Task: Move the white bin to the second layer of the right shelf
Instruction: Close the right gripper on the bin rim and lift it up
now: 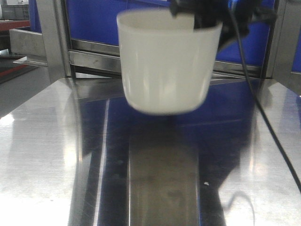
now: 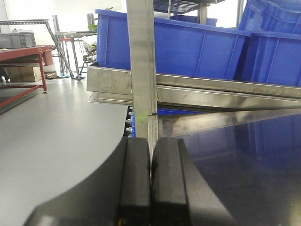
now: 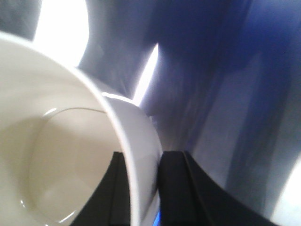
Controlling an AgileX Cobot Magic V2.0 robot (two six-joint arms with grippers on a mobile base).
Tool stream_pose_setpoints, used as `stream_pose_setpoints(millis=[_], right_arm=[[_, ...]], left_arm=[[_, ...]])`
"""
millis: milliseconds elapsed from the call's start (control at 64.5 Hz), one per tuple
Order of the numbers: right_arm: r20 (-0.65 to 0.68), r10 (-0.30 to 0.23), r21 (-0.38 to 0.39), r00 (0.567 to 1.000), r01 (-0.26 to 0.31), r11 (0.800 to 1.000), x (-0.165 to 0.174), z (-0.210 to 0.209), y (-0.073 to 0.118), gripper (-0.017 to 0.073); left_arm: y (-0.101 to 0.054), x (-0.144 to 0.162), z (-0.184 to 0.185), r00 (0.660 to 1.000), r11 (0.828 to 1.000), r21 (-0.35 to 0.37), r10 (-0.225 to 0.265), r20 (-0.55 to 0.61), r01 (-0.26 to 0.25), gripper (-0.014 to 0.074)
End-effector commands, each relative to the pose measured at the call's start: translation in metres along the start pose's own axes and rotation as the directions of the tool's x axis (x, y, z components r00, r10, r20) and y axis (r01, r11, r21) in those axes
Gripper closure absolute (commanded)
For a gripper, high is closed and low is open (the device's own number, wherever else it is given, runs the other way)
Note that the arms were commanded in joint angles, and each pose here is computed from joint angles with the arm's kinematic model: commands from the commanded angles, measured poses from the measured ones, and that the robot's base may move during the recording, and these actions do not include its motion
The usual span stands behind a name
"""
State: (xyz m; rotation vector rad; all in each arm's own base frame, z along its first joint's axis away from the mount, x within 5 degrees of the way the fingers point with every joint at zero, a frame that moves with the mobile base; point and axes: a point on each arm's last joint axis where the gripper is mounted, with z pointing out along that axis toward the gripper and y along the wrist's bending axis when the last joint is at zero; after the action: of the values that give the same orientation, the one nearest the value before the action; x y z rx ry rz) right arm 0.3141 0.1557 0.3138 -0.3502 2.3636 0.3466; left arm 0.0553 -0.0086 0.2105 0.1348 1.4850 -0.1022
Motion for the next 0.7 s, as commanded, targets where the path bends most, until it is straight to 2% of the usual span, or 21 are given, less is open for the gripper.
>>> stream_pose_setpoints(millis=[0,217,403,682], right_arm=[[0.273,-0.027,-0.021,0.962,0.034,0.999,-0.033,-0.058,0.006,0.0503],[0.433,-0.093,0.041,0.897,0.083,0.996,-0.03,-0.128,-0.001,0.0503],[0.489,-0.078,0.096,0.869,0.035,0.995,-0.004,-0.16,-0.022,0.0503],[0.559,-0.063,0.153,0.826,-0.028,0.988,0.065,-0.175,-0.045,0.0503]], left_arm=[[0.001,0.003,-0.001,0.998,1.0,-0.007,-0.012,0.067,0.013,0.0509],[0.001,0.003,-0.001,0.998,1.0,-0.007,-0.012,0.067,0.013,0.0509],[0.001,0.003,-0.001,0.998,1.0,-0.007,-0.012,0.067,0.013,0.0509],[0.001,0.003,-0.001,0.998,1.0,-0.007,-0.012,0.067,0.013,0.0509]])
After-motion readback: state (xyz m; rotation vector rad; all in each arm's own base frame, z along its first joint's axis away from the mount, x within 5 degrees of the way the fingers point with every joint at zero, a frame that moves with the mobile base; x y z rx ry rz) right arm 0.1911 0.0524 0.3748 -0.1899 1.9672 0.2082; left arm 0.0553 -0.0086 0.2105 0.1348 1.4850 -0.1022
